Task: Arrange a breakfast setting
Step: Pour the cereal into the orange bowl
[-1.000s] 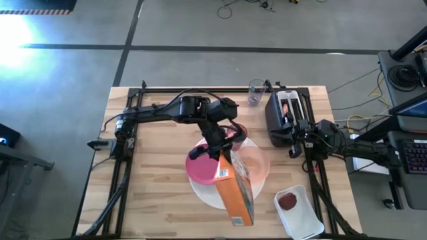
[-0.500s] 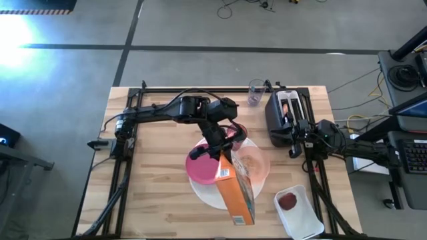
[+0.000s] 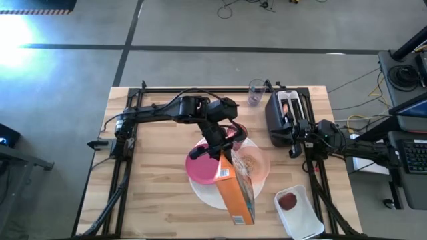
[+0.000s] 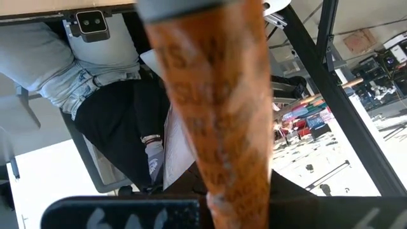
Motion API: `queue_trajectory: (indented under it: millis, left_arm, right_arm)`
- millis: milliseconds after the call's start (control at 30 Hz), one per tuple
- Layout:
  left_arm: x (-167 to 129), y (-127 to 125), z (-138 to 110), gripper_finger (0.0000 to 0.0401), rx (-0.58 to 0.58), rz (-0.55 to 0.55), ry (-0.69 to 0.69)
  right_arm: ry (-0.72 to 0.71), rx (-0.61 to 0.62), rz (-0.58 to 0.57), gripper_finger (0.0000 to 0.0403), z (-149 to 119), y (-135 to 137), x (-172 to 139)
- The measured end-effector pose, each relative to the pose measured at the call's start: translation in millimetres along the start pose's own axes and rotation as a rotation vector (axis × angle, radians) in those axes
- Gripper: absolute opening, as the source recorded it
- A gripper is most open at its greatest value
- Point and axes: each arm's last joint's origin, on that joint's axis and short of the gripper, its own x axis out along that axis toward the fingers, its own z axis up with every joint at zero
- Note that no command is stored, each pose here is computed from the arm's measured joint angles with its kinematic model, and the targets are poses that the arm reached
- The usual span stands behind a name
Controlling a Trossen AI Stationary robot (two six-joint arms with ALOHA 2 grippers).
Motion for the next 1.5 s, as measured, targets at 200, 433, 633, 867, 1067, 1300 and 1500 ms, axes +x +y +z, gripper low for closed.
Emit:
queue_trajectory:
  millis: [200, 433, 633, 867, 1067, 1300, 1500]
  left_arm:
    - [0.0, 0.0, 0.0, 0.0015, 0.0, -0.001, -0.002]
    - [0.0, 0.0, 0.2, 0.0015, -0.001, -0.002, -0.006]
    - [0.2, 0.2, 2.9, 0.0015, -0.015, -0.02, -0.068]
    - [1.8, 0.3, 0.6, 0.0015, -0.009, -0.018, -0.056]
    - [1.9, 0.6, 1.0, 0.0015, -0.015, -0.017, -0.058]
    - [1.9, 0.5, 1.0, 0.0015, -0.019, -0.018, -0.059]
    - [3.6, 1.3, -0.4, 0.0015, 0.117, -0.01, -0.059]
  right_arm:
    - [0.0, 0.0, 0.0, 0.0086, 0.0, 0.0, 0.0]
    - [0.0, 0.0, 0.0, 0.0086, 0.0, 0.0, 0.0]
    - [0.0, 0.0, 0.0, 0.0086, 0.0, 0.0, 0.0]
    - [0.0, 0.0, 0.0, 0.0086, 0.0, 0.0, 0.0]
    - [0.0, 0.0, 0.0, 0.0086, 0.0, 0.0, 0.0]
    - [0.0, 0.0, 0.0, 0.0086, 0.0, 0.0, 0.0]
    - [0.0, 0.0, 0.0, 0.0086, 0.0, 0.0, 0.0]
